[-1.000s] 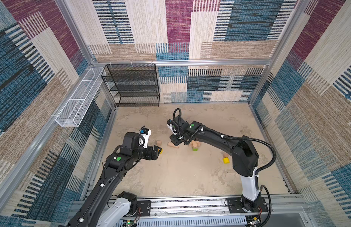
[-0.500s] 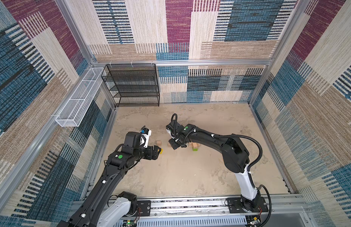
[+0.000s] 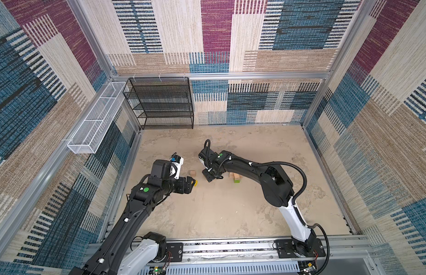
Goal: Build the wood block tower
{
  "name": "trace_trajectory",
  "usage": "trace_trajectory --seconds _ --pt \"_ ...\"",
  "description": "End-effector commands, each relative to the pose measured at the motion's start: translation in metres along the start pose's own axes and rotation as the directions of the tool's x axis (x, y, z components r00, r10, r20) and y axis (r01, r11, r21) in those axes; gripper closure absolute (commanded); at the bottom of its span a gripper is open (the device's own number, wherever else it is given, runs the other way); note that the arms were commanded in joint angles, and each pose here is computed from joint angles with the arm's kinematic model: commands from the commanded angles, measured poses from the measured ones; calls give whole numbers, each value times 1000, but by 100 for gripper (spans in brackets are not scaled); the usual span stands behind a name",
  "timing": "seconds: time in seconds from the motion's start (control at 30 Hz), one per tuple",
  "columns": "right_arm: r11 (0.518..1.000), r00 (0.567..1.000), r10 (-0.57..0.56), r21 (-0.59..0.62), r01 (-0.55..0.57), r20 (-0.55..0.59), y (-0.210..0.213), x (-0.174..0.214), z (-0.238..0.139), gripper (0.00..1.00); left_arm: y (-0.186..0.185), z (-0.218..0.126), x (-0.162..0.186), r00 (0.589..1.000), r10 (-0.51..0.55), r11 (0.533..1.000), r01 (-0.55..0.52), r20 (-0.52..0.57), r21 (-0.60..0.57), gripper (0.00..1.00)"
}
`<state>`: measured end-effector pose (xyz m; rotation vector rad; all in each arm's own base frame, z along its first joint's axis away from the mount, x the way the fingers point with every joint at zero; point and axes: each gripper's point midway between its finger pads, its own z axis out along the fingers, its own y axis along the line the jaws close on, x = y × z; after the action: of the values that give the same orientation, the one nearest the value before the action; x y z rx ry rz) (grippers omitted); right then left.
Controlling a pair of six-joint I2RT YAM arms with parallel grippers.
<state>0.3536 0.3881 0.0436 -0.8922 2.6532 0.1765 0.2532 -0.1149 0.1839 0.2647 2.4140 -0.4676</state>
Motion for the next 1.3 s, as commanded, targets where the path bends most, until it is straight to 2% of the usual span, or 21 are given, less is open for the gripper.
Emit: trace_trajectory --seconds 0.0,0.17,0.43,0.6,0.83,1.1,1.17,1.27 --pt "1000 1000 -9 14 9 -21 -2 3 2 52 1 0 1 1000 8 1000 -8 -6 -6 11" --pt "1000 999 -14 1 14 -31 0 5 2 60 1 0 2 1000 6 1000 -6 -7 -8 11" --pt "1000 1000 -18 -17 17 -23 4 3 -4 60 1 0 2 1000 7 1000 -7 -7 -5 11" --pt "999 1000 -15 29 15 13 -3 -5 -11 53 1 -1 1 1000 8 1000 -8 -6 -5 11" --pt "998 1000 -21 62 22 -17 -9 2 -1 50 0 -2 1 1000 7 1000 -7 -4 -3 11" --pt "1000 999 -9 6 10 -37 0 11 3 59 -1 0 2 1000 4 1000 -4 -11 4 11" --pt "1000 1000 -9 1 9 -29 1 11 1 67 -1 -1 2 1000 5 1000 -5 -9 6 11" --pt "1000 1000 -9 -4 9 -17 1 9 -3 71 -1 -1 2 1000 5 1000 -5 -10 6 11"
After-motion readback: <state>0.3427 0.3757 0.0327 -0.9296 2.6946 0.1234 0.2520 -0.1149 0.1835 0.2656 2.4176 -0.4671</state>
